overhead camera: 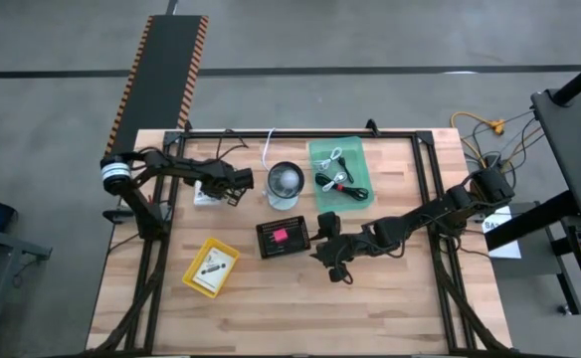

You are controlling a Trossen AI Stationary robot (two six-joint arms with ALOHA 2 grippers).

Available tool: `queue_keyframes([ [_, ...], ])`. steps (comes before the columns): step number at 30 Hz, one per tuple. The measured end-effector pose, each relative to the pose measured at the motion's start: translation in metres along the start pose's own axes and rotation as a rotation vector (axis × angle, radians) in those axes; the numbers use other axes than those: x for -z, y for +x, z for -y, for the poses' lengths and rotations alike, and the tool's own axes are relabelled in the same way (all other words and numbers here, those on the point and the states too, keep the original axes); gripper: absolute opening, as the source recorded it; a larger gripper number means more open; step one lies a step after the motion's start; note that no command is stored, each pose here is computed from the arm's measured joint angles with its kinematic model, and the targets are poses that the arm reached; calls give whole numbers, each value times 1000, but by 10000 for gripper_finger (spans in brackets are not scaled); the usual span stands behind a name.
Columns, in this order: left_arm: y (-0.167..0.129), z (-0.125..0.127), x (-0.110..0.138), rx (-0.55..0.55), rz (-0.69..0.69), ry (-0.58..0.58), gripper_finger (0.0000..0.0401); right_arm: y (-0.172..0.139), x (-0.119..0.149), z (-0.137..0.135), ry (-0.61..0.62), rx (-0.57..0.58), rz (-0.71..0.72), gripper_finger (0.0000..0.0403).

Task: Pick and place items into bin
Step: Put the top white box into the yellow bin

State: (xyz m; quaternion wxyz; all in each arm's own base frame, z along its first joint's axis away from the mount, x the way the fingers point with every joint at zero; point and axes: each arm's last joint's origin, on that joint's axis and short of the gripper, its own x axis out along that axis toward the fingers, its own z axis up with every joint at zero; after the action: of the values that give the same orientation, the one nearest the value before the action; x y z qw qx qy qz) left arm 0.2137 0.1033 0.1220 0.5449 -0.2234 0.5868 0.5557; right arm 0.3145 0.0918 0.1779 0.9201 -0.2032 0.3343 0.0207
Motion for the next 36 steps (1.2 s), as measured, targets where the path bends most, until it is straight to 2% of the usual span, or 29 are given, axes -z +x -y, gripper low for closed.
queue_keyframes([
  [3, -2, -4, -2, -22, 28, 29, 7, 0, 0, 0, 0, 0, 0, 194],
  [12, -19, -15, -2, 33, 37, 95, 0, 0, 0, 0, -1, -1, -1, 194],
  [31, -73, -51, 3, 298, 175, 15, 0, 0, 1, 0, -1, -1, -3, 194],
  [36, -79, -57, 6, 353, 176, -75, 0, 0, 1, 0, -1, 0, -2, 194],
])
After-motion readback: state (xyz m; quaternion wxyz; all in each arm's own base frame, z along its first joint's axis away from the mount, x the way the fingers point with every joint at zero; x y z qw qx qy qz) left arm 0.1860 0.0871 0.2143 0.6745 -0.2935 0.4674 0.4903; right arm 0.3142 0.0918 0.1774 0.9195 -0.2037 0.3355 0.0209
